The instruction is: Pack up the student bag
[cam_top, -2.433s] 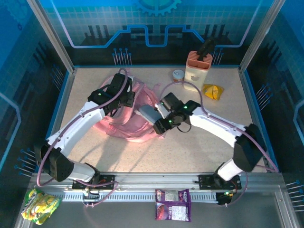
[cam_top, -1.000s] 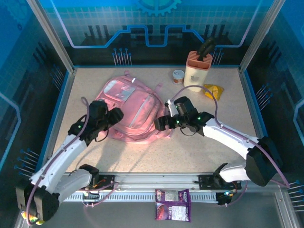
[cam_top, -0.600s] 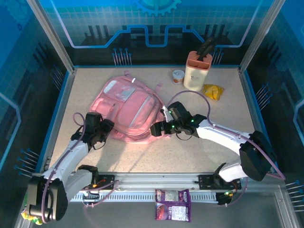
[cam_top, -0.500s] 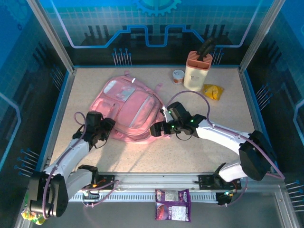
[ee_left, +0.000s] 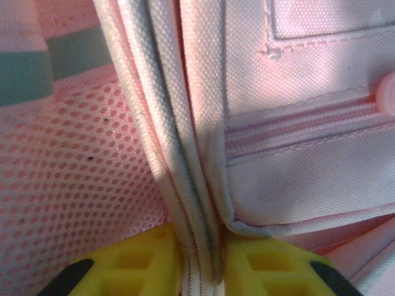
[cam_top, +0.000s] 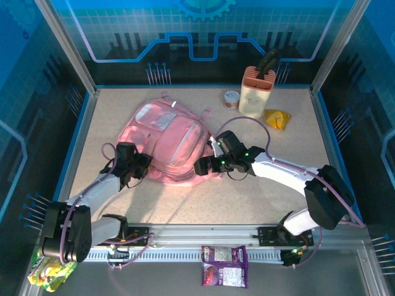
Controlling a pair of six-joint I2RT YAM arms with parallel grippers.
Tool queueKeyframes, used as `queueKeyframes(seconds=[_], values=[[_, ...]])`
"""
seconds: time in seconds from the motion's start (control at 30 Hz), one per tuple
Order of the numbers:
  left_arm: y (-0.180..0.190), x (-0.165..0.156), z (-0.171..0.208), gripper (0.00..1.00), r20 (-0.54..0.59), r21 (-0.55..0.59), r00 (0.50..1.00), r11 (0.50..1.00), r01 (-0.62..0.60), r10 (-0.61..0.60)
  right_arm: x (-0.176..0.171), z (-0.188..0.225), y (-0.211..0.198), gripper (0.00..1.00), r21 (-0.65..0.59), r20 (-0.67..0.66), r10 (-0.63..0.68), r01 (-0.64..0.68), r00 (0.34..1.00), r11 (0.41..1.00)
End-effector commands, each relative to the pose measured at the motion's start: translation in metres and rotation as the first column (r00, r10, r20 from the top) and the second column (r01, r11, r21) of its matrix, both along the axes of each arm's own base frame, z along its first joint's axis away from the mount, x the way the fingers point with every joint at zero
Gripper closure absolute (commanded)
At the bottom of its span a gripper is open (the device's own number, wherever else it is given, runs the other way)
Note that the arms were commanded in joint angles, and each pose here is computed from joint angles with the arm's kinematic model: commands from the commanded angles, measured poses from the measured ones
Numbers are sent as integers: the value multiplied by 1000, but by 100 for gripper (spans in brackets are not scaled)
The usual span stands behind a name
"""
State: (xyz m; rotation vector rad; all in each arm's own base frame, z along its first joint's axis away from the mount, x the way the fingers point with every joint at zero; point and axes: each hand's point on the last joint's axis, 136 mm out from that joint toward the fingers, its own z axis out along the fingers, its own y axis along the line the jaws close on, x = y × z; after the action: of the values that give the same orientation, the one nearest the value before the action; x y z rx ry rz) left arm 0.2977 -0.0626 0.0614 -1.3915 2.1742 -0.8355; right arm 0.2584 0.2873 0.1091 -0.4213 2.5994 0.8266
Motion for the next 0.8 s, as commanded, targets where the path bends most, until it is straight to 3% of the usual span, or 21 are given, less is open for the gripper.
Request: queueKeyframes(seconds=[0.0,0.13,0.57,0.77], values=[[-3,8,16,86,66,-32,998,999,2,0,19,5,2,1,5,23,-30,30,999,1000],[-5,9,29,100,93,-39,996,999,6,-2,36,3,7,0,-16,31,-33,34,999,999],[-44,-2,57,100,171,-85,984,994,67,-52,118,16,36,0,-11,77,-4,5,997,1000],[-50,0,60,100,158,-106,987,993,57,-40,100,36,28,0,-77,79,61,-55,995,996]])
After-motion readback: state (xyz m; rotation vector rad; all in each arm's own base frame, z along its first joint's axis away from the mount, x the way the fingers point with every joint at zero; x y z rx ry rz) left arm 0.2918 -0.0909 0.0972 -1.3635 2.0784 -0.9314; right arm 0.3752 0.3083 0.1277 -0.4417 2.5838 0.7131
